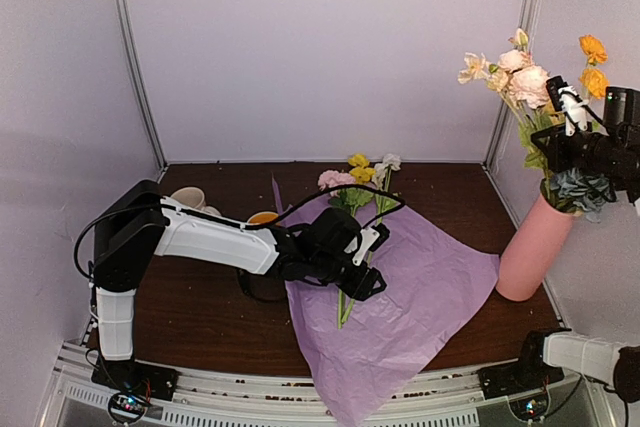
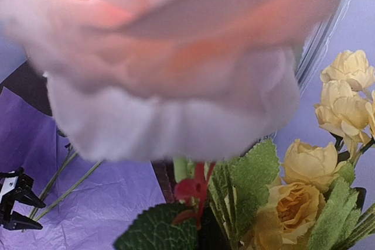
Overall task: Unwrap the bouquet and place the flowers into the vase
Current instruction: Place the fake flower in the vase.
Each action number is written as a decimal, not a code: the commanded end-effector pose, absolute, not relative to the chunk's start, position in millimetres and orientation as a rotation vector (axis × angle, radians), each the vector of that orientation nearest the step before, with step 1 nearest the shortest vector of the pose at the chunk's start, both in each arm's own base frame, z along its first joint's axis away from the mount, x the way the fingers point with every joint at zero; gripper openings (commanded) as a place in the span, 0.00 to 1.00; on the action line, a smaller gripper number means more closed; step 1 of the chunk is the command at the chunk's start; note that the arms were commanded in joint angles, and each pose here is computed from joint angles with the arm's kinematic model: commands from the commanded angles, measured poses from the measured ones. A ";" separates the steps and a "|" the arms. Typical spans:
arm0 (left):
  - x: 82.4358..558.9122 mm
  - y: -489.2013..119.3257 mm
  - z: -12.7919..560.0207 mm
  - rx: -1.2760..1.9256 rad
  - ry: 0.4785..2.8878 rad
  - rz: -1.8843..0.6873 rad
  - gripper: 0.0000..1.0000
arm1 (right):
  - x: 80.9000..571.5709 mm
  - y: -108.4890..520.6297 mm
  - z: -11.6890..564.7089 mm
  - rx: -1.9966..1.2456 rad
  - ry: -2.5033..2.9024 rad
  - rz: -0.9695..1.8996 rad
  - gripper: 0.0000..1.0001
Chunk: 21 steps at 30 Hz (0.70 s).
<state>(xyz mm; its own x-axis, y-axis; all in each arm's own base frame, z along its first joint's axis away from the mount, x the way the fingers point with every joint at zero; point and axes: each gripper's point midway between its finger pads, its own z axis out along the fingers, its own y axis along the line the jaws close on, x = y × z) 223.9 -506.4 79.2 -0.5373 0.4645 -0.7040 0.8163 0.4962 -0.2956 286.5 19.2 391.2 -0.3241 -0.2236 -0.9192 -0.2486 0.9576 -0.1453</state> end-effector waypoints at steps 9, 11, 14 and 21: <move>223.2 -517.6 87.3 1.045 2.150 -0.896 0.57 | 259.8 4.1 352.9 -0.284 1.958 -0.058 0.04; 223.2 -518.0 86.8 1.047 2.151 -0.896 0.57 | 258.3 3.8 343.4 -0.281 1.980 -0.053 0.04; 223.1 -518.2 85.8 1.048 2.153 -0.896 0.57 | 256.3 3.1 329.4 -0.279 1.998 -0.054 0.04; 222.6 -518.0 86.0 1.048 2.155 -0.898 0.57 | 259.1 -5.4 311.6 -0.254 2.015 -0.100 0.04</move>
